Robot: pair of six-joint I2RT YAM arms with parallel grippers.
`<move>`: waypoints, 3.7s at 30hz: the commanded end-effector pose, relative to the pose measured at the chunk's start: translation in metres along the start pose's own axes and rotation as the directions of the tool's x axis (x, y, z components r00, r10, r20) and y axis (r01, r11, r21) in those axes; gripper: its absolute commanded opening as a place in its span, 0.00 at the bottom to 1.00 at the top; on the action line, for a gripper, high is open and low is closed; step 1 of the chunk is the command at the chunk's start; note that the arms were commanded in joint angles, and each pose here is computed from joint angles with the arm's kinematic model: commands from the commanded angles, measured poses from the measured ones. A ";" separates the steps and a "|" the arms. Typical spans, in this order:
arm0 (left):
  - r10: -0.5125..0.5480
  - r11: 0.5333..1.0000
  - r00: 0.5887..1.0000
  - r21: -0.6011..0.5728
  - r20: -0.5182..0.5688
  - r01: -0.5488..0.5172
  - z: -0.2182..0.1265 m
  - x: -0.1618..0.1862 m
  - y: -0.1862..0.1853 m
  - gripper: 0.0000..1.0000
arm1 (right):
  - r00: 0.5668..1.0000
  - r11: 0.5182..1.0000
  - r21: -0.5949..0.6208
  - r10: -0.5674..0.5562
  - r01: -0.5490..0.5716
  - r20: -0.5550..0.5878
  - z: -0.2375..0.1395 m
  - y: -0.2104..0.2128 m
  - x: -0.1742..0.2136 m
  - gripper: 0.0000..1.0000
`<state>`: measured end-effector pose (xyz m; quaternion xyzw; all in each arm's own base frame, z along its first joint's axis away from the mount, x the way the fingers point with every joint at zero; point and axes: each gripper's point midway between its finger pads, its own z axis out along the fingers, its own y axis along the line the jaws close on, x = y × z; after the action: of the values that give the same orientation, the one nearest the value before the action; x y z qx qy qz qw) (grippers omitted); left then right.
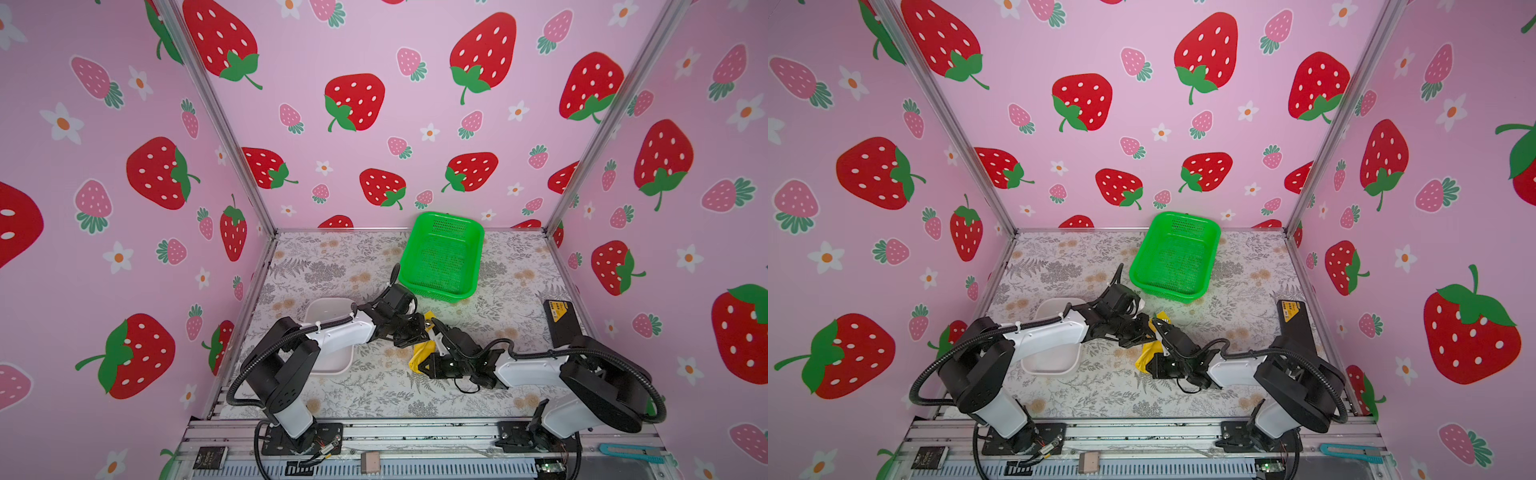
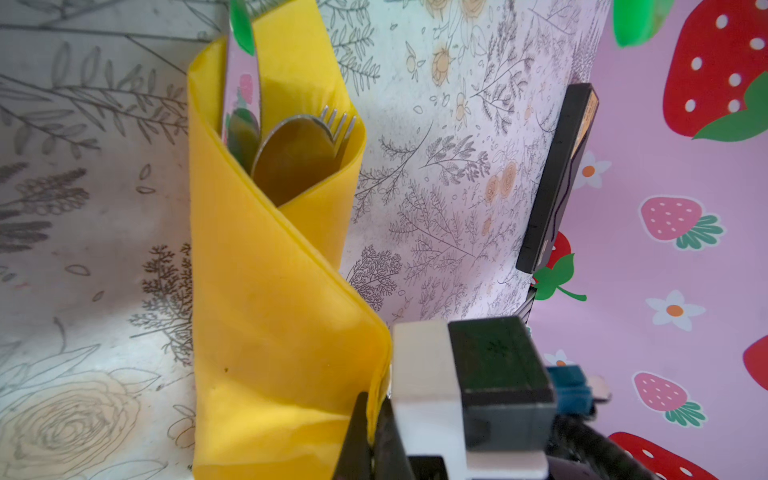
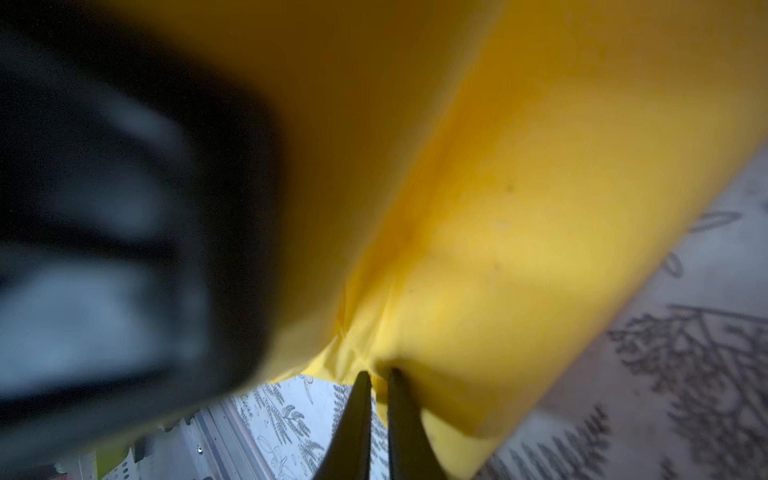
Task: Place the utensils on the paper napkin and roll it up
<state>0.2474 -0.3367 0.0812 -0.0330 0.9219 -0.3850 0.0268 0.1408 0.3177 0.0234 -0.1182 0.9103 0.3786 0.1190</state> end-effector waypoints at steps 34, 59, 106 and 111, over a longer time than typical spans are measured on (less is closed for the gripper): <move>-0.019 0.996 0.999 0.086 -0.039 0.022 0.015 -0.002 -0.034 0.00 | 0.978 0.992 -0.060 0.123 -0.114 0.170 -0.038 -0.015 -0.018 0.17; 0.006 0.994 0.995 0.105 -0.098 0.004 0.034 0.008 -0.055 0.00 | 0.988 0.991 -0.001 0.130 -0.131 0.083 -0.020 -0.037 0.002 0.16; -0.023 0.996 0.994 0.083 -0.105 0.031 0.047 0.005 -0.048 0.00 | 0.945 0.979 -0.002 0.199 -0.205 0.260 -0.036 -0.033 -0.034 0.62; -0.017 0.996 0.994 0.088 -0.105 0.026 0.045 0.005 -0.050 0.01 | 0.940 0.975 0.012 0.209 -0.220 0.270 -0.038 -0.041 -0.029 0.44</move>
<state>0.2446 -0.3929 0.0708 -0.0288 0.9116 -0.4093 -0.0262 0.1731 0.2733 0.0347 0.0166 0.8999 0.3907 0.1930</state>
